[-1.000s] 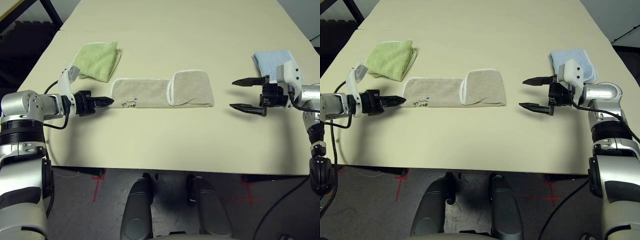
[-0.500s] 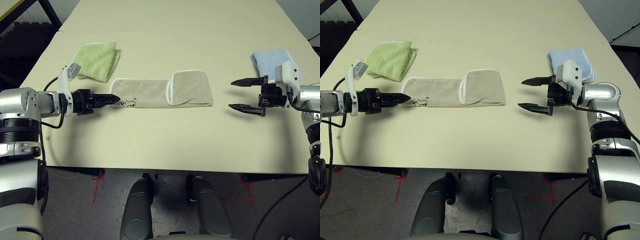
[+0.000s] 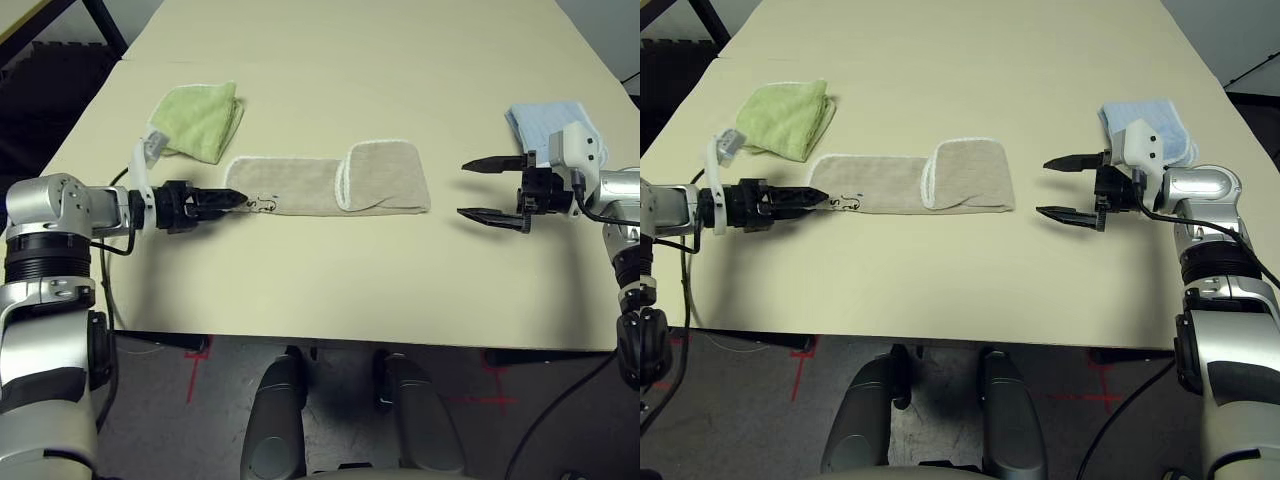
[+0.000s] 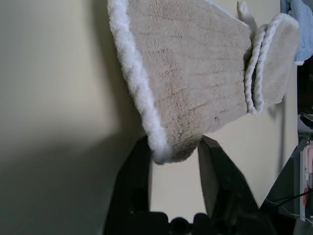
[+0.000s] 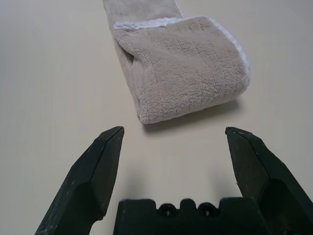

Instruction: Fold the towel and set it aside.

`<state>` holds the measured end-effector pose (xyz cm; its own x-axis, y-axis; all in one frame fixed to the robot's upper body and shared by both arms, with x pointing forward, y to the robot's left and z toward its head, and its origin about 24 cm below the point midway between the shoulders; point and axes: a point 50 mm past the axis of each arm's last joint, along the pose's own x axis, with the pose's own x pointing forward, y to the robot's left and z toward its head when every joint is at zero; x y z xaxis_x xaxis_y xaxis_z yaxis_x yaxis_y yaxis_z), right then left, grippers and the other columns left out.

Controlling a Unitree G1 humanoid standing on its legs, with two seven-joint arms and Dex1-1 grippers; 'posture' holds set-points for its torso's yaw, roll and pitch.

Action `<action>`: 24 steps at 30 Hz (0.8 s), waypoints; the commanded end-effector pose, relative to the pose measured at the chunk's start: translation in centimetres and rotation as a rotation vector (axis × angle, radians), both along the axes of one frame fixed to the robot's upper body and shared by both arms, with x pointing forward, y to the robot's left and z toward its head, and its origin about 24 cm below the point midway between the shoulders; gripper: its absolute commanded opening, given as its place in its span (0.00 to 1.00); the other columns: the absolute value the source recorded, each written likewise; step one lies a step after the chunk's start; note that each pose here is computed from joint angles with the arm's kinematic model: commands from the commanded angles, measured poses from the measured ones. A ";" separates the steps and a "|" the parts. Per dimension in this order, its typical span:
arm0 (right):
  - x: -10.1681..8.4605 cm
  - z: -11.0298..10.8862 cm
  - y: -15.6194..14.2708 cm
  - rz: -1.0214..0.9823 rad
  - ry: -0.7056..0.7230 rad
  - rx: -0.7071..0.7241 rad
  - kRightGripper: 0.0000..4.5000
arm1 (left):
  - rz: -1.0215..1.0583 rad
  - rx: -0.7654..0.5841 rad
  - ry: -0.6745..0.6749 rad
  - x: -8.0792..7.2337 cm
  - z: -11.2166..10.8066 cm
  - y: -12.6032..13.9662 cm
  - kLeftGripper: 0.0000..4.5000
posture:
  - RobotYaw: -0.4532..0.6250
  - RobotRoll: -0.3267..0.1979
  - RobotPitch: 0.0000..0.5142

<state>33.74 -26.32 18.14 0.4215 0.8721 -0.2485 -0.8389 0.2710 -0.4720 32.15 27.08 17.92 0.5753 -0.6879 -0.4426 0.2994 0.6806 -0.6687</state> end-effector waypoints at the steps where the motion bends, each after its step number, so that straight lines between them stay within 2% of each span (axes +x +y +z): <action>1: -0.2 -0.2 -0.5 -0.010 0.007 -0.017 1.00 | 0.026 -0.011 0.006 0.3 -0.2 0.1 0.08 | 0.36 0.62 0.39; 2: -0.2 -0.2 -0.5 -0.010 0.007 -0.017 1.00 | 0.029 -0.010 0.005 0.3 -0.2 0.1 0.01 | 0.36 0.62 0.39; 9: -0.2 -0.3 -0.5 -0.011 0.009 -0.018 1.00 | 0.066 0.009 -0.013 0.5 0.1 0.9 0.01 | 0.36 0.62 0.39; 16: -0.1 -0.3 -0.3 -0.008 0.010 -0.017 1.00 | 0.078 0.049 -0.012 -0.3 0.4 2.5 0.01 | 0.37 0.62 0.39; 22: -0.1 -0.4 -0.2 -0.007 0.012 -0.020 1.00 | 0.072 0.032 -0.006 -0.7 0.5 2.8 0.01 | 0.37 0.62 0.39; 24: -0.1 -0.4 -0.2 -0.008 0.013 -0.022 1.00 | 0.073 0.015 -0.008 -0.7 0.5 2.7 0.12 | 0.37 0.62 0.39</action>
<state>33.75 -26.32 18.07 0.4232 0.8691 -0.2561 -0.8388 0.2689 -0.4735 31.78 29.44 18.56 0.6295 -0.6406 -0.4397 0.2712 0.7115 -0.6482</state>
